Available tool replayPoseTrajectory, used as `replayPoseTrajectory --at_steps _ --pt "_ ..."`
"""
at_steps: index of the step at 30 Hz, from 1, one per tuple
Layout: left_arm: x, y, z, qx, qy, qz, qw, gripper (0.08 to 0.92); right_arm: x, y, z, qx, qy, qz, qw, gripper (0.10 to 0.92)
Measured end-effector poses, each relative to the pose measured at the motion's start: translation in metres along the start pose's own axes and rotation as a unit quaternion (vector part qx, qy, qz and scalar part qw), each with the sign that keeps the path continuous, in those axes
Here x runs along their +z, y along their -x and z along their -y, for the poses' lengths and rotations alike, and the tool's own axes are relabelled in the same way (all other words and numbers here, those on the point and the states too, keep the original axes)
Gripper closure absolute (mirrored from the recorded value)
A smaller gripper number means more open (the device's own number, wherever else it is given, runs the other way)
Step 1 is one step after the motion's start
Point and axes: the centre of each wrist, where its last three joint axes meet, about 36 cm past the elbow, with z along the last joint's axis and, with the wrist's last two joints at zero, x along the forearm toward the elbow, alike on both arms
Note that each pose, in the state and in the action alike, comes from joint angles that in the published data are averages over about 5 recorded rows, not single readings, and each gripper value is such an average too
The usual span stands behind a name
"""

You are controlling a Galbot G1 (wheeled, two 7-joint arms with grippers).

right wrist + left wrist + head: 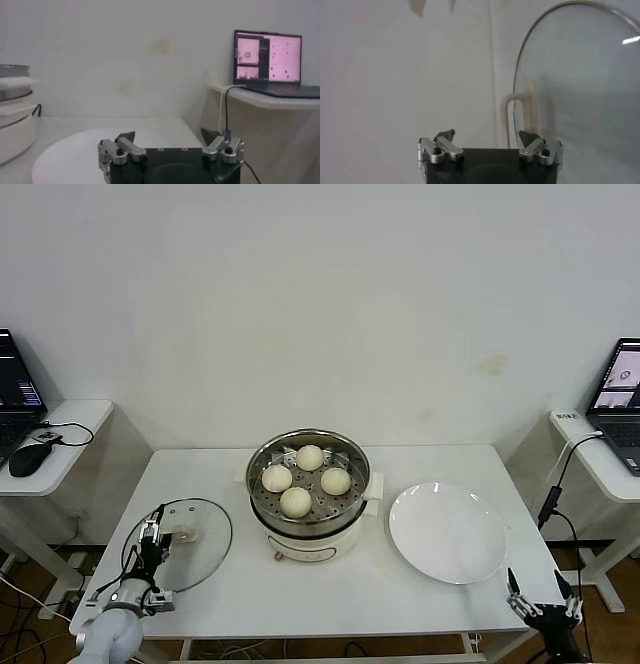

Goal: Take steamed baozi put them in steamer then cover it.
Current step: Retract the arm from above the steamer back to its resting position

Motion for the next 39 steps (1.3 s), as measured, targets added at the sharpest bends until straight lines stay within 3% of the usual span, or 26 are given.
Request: replayPoseTrajectory --at_steps 14,17,39 --pt "0.004 0.016 0.000 0.005 -0.003 -0.004 1.000 0.177 0.008 -0.005 -0.005 -0.007 -0.001 -0.012 1.000 0.200" --pt "0.004 0.019 0.002 0.008 -0.006 -0.005 1.000 0.209 0.010 -0.006 -0.007 -0.010 -0.001 -0.015 1.000 0.200" --pt "0.004 0.017 0.016 0.007 -0.025 0.003 1.000 0.828 0.010 -0.004 -0.011 -0.019 0.001 -0.015 1.000 0.200"
